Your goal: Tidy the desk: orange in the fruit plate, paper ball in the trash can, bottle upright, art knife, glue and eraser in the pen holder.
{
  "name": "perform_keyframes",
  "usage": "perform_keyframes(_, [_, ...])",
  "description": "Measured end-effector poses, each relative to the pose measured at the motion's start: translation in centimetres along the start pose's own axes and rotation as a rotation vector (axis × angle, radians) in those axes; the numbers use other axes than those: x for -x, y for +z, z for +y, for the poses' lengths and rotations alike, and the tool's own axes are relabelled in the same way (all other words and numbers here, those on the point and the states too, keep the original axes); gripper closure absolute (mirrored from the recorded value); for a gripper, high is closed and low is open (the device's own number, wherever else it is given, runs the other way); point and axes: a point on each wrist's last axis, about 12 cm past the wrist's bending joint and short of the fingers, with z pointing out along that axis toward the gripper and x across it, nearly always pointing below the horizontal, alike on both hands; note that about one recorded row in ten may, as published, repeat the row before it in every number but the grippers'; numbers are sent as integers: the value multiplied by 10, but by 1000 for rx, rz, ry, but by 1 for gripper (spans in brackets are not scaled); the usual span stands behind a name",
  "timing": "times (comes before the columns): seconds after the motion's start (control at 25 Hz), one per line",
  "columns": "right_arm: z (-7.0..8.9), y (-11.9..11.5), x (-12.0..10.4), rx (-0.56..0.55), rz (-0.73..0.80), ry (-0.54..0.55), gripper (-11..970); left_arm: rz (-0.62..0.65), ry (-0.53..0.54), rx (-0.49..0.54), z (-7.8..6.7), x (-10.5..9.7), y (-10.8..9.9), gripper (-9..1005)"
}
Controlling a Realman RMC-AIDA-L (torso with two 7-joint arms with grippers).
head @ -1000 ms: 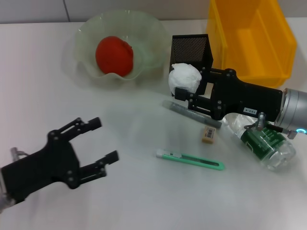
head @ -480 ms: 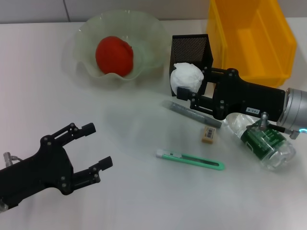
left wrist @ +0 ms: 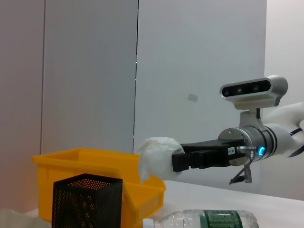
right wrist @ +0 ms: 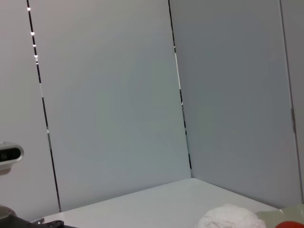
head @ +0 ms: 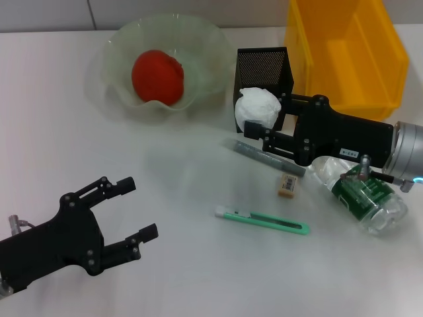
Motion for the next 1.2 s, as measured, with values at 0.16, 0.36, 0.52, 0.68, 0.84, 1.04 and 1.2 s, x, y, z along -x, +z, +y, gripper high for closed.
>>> perform_keyframes(0.16, [-1, -5, -1, -29, -16, 4, 444, -6, -7, 1, 0, 1, 1, 183])
perform_keyframes(0.36, [-10, -20, 1, -184, -107, 19, 444, -23, -6, 13, 2, 3, 2, 182])
perform_keyframes(0.52, [-23, -40, 3, -342, -154, 5, 443, -29, -15, 20, 3, 3, 3, 182])
perform_keyframes(0.68, [-34, -51, 4, -461, -166, 19, 444, -30, -20, 21, 2, 3, 2, 183])
perform_keyframes(0.84, [-44, -58, 4, -546, -155, 26, 440, -34, -32, 19, 2, 3, 2, 183])
perform_keyframes(1.04, [-51, -58, 4, -584, -131, 27, 422, -41, -33, 16, 1, 4, 2, 182])
perform_keyframes(1.2, [-52, -58, 5, -589, -129, 27, 407, -45, -34, 17, 1, 4, 1, 182])
